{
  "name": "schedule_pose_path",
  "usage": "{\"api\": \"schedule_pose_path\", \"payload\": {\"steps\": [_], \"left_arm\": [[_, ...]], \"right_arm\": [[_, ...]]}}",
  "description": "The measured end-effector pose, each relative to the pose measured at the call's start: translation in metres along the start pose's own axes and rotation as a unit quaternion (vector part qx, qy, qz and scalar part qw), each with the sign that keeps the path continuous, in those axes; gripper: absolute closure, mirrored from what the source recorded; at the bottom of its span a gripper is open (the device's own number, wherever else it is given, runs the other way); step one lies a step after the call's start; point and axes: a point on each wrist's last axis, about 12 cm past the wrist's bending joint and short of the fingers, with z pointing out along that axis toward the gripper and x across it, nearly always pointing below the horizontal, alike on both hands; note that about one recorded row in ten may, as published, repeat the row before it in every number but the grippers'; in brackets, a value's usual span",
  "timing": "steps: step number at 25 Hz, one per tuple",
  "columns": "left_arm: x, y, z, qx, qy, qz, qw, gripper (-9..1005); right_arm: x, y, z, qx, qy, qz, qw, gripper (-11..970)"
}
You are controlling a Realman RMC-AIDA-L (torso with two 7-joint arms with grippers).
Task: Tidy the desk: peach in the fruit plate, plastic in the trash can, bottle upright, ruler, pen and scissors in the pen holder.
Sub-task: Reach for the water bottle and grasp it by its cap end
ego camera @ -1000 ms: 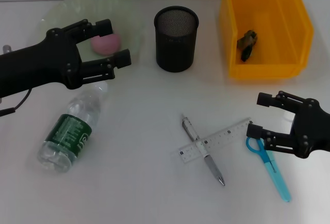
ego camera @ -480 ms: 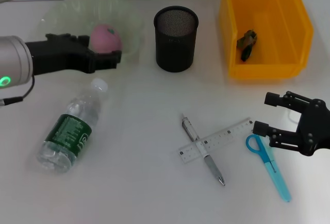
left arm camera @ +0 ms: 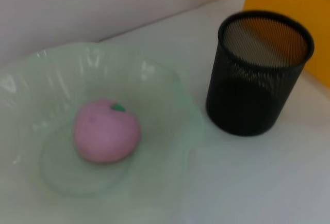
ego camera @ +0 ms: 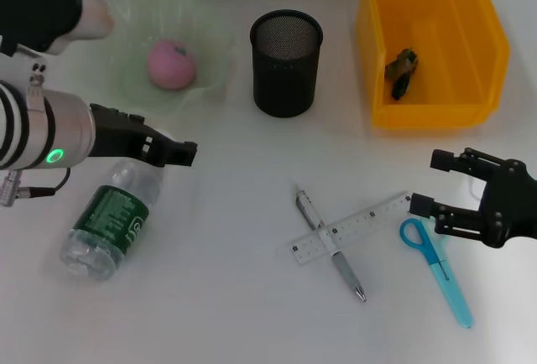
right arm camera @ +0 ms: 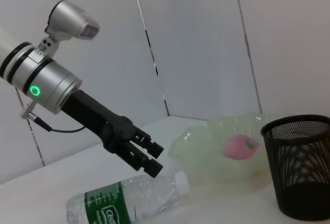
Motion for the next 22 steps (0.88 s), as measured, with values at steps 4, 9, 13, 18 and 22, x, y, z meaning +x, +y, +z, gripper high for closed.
{"api": "schedule_pose_path", "payload": {"steps": [4, 9, 13, 18, 22], "left_arm": [[-0.001, 0.000, 0.004, 0.001, 0.007, 0.001, 1.000, 161], [-0.001, 0.003, 0.011, -0.001, 0.020, 0.001, 1.000, 169], [-0.004, 0.008, 0.019, -0.003, 0.030, 0.000, 1.000, 176], [-0.011, 0.010, 0.025, -0.003, 0.035, 0.003, 0.999, 184], [-0.015, 0.015, 0.026, -0.006, 0.037, 0.000, 0.999, 191]], "right_arm": [[0.001, 0.000, 0.003, -0.006, 0.012, -0.003, 1.000, 142], [0.002, 0.000, 0.008, -0.016, 0.028, -0.008, 0.999, 142], [0.001, 0.000, 0.011, -0.023, 0.030, -0.012, 0.999, 142], [0.001, 0.001, 0.011, -0.033, 0.039, -0.024, 0.998, 141], [0.000, 0.003, 0.013, -0.056, 0.057, -0.034, 0.996, 141]]}}
